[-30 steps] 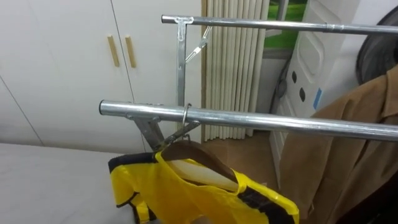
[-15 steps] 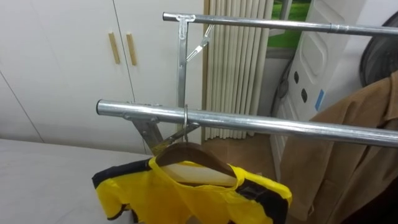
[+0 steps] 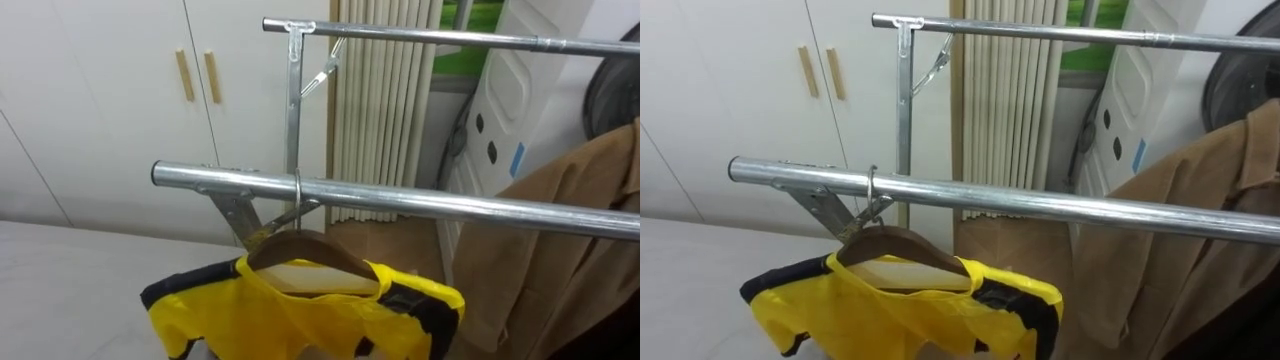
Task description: Hang clothes
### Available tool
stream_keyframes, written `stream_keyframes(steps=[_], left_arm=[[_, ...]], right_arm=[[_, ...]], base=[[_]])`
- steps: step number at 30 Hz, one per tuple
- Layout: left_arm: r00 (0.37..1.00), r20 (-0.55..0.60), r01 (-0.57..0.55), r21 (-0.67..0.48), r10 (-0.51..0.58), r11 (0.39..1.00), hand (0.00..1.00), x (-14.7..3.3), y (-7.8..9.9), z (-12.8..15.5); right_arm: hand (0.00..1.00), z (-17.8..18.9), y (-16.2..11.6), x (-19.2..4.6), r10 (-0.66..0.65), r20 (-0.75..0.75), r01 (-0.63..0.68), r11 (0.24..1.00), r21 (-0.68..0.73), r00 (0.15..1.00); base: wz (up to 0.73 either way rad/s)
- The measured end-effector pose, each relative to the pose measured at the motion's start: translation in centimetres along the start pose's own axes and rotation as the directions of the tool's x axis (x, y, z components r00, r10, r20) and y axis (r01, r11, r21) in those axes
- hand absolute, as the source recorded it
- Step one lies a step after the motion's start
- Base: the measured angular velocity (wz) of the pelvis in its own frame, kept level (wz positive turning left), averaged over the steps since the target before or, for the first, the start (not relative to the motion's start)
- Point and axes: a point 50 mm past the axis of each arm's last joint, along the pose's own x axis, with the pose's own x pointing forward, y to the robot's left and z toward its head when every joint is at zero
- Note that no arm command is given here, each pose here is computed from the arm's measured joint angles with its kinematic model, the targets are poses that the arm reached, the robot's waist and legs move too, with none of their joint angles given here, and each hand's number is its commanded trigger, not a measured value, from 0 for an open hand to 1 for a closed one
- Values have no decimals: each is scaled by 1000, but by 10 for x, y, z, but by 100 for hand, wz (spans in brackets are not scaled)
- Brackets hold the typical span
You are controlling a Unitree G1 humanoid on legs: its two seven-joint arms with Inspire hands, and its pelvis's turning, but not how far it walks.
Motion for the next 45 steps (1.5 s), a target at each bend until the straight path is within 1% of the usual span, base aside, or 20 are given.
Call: stream_keyframes(steps=[15,20,24,27,29,30,31,33,35,37,41,43,45], left_arm=[[1000,-16,3,-39,-3,999,0,0,-3,-2],[1000,2,16,-59,-16,998,0,2,-6,4],[997,31,71,-79,-69,994,0,7,-20,15],[994,-8,104,-78,-105,992,0,8,-25,14],[989,-76,119,-85,-126,989,0,6,-25,1],[986,-101,124,-99,-134,987,0,5,-25,-4],[984,-106,133,-98,-144,986,0,4,-24,-6],[983,-108,140,-111,-152,984,0,4,-24,-8],[981,-131,125,-121,-141,985,0,1,-20,-16],[981,-162,87,-146,-111,985,0,0,-14,-20],[980,-182,55,-167,-86,984,0,1,-11,-22],[980,-196,3,-207,-44,978,0,-1,-4,-27],[980,-197,-21,-212,-22,977,0,-1,0,-25]], right_arm=[[0,4,1,1,-8,7,8,1000,2,1000],[0,7,1,1,-3,12,4,999,-47,1000],[0,14,-2,2,3,16,0,990,-139,1000],[0,33,3,5,10,34,-2,974,-227,999],[0,39,4,6,9,30,-2,972,-236,1000],[0,39,3,6,6,32,1,973,-229,999],[0,38,1,6,-3,30,9,980,-200,1000],[0,38,-10,5,-30,15,32,981,-189,999],[0,39,-13,4,-40,9,41,985,-170,999],[0,39,-8,5,-30,7,30,991,-132,1000],[0,23,-21,2,-76,-39,74,996,-48,996],[0,20,-22,1,-90,-41,89,996,-31,995],[0,18,-21,1,-93,-45,92,995,-33,995]], base=[[2],[30],[107],[128],[130],[172],[183],[151],[111],[107],[138],[102],[94]])
